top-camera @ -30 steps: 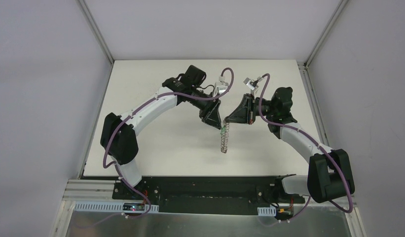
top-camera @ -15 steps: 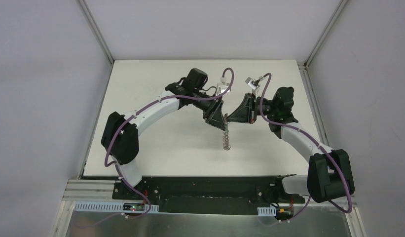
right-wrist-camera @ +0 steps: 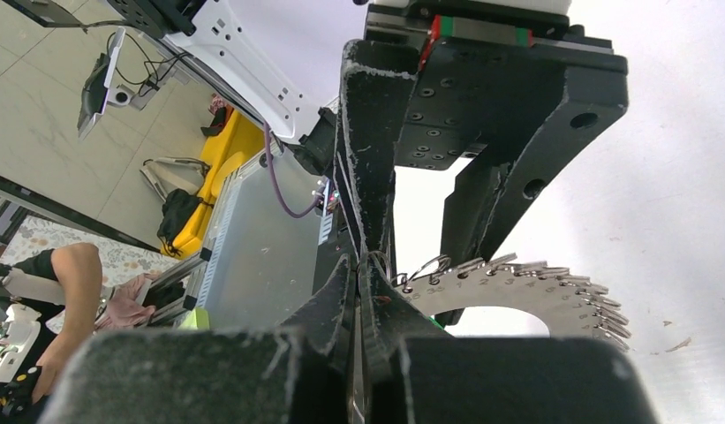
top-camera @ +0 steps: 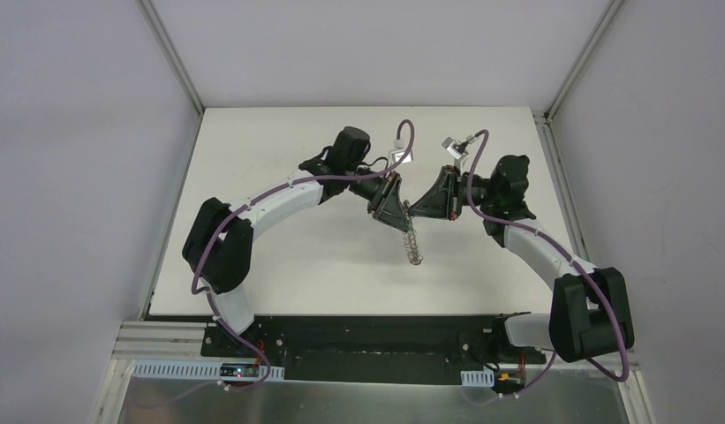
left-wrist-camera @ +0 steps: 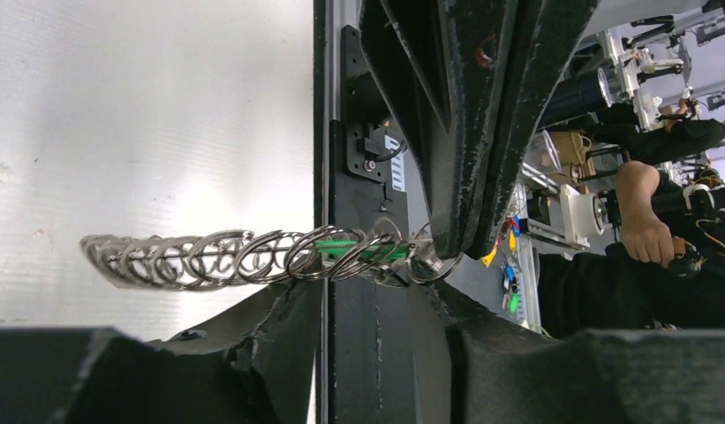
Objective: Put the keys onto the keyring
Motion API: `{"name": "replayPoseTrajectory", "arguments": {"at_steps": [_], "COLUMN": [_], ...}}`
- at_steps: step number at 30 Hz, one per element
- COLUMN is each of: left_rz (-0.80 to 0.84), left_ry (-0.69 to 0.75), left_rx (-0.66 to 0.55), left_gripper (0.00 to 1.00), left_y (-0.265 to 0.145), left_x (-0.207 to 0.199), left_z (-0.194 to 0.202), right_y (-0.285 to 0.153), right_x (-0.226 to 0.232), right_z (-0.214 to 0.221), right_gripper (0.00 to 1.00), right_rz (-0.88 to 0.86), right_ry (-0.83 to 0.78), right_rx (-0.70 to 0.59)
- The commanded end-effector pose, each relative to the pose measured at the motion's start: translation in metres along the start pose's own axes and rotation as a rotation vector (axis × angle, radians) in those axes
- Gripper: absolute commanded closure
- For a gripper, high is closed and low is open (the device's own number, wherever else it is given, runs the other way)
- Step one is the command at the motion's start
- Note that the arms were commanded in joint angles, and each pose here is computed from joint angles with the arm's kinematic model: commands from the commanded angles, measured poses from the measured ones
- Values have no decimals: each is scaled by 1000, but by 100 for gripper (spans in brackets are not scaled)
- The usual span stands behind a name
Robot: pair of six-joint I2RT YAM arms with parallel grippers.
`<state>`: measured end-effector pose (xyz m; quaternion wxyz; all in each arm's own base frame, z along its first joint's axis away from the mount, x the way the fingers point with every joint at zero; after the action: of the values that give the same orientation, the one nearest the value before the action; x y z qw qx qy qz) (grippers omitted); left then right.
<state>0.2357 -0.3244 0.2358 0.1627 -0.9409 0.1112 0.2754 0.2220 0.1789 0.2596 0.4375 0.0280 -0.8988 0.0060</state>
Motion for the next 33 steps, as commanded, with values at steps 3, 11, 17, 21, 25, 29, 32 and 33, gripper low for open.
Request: {"name": "replayPoseTrajectory", "arguments": {"at_steps": [3, 11, 17, 21, 25, 29, 32, 33], "left_rz": [62, 68, 51, 42, 27, 31, 33, 32], "left_ry": [40, 15, 28, 55, 59, 70, 74, 75], "left_rx": [-74, -82, -94, -75, -29, -25, -26, -26], "left_gripper": [75, 100, 100, 97, 80, 69, 62, 61], "left_y": [5, -2, -11, -15, -19, -20, -21, -21], "left_x": [-5, -3, -4, -6, -9, -12, -14, -14], "left_z": [-20, -21, -23, -18, -8, -6, -5, -5], "right_y": [2, 1, -1, -1, -2, -2, -3, -3], "right_x": [11, 8, 5, 4, 3, 1, 0, 0], "right_z": [-10, -10, -11, -12, -12, -12, -13, -13], "right_gripper": [100, 100, 100, 100, 100, 100, 100, 100], "right_rz": [-23, -18, -12, -7, 1, 8, 12, 12], "right_ry": [-84, -76, -70, -67, -66, -66, -63, -62], "right_rx": [6, 3, -3, -9, -12, -17, -21, -21]}}
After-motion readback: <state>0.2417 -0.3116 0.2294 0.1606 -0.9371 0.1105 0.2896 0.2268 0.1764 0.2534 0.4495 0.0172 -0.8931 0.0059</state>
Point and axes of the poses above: each gripper's point midway between its finger pads, its own y axis out along the fingers, its own x axis along the line the jaws close on, z = x × y, the point moved 6 cm from there along -y, back along the fingers, and after that the axes turned 13 degrees about y, right-handed, at the moved point
